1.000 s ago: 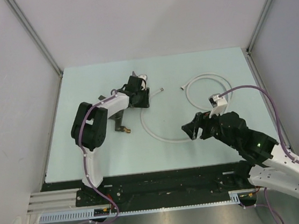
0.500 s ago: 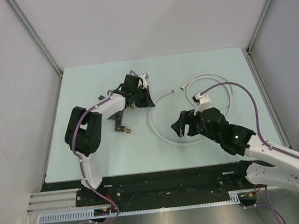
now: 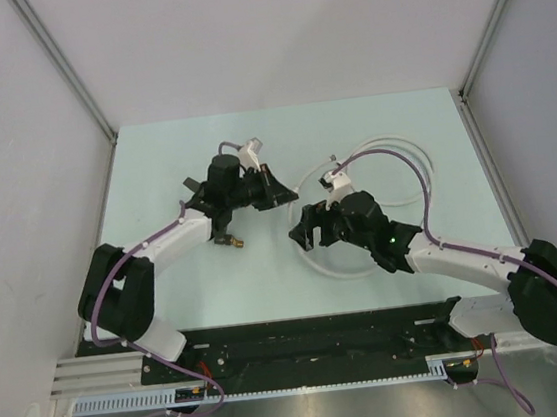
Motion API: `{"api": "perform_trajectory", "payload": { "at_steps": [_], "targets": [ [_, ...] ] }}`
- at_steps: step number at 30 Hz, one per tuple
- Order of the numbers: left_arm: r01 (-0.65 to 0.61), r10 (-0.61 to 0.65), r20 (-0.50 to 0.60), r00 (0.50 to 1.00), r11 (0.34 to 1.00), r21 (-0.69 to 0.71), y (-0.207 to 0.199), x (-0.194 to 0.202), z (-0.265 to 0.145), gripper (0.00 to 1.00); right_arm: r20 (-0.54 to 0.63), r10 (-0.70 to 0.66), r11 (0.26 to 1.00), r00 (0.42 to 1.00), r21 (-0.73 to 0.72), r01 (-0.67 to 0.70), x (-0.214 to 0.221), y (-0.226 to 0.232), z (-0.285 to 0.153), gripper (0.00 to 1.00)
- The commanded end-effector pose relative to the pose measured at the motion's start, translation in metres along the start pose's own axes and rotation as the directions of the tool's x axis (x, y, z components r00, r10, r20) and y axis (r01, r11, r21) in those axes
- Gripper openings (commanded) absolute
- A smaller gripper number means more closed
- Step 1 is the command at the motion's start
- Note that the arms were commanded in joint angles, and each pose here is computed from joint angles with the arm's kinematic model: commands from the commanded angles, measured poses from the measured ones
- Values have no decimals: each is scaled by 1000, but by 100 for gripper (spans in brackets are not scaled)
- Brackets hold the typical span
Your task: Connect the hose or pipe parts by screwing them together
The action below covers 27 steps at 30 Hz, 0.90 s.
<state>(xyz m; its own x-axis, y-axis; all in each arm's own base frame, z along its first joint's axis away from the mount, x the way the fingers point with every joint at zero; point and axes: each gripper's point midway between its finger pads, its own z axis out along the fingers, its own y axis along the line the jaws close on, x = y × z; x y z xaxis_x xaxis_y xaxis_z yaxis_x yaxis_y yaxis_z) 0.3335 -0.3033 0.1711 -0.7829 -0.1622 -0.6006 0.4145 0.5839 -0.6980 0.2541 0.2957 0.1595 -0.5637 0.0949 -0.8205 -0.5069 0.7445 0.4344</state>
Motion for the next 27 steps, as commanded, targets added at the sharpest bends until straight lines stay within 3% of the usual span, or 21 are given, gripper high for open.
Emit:
{"api": "perform_trajectory", "payload": {
  "at_steps": [1,7,11,16,21,27],
  "targets": [
    [31,-36,48,998,993,113,-32,-1,-8,0,92,-44,992,995,-117,55,-18,21,17,86],
    [44,-57,74,996,985,166,-53,-8,-13,0,29,-33,994,999,-102,36,12,10,41,78],
    [12,-32,109,994,983,184,-63,-19,-15,0,34,-14,1000,999,9,13,21,-2,38,28],
    [-11,-15,211,977,993,118,-51,-48,-19,0,5,-61,998,998,1,61,39,2,23,3],
    [-12,-21,247,969,991,131,-49,-76,-23,0,-75,-50,996,996,71,56,72,-19,12,0],
    [-4,-31,306,952,993,115,-40,-105,-34,0,-67,-37,995,997,85,43,79,-29,-3,0]
  ]
}}
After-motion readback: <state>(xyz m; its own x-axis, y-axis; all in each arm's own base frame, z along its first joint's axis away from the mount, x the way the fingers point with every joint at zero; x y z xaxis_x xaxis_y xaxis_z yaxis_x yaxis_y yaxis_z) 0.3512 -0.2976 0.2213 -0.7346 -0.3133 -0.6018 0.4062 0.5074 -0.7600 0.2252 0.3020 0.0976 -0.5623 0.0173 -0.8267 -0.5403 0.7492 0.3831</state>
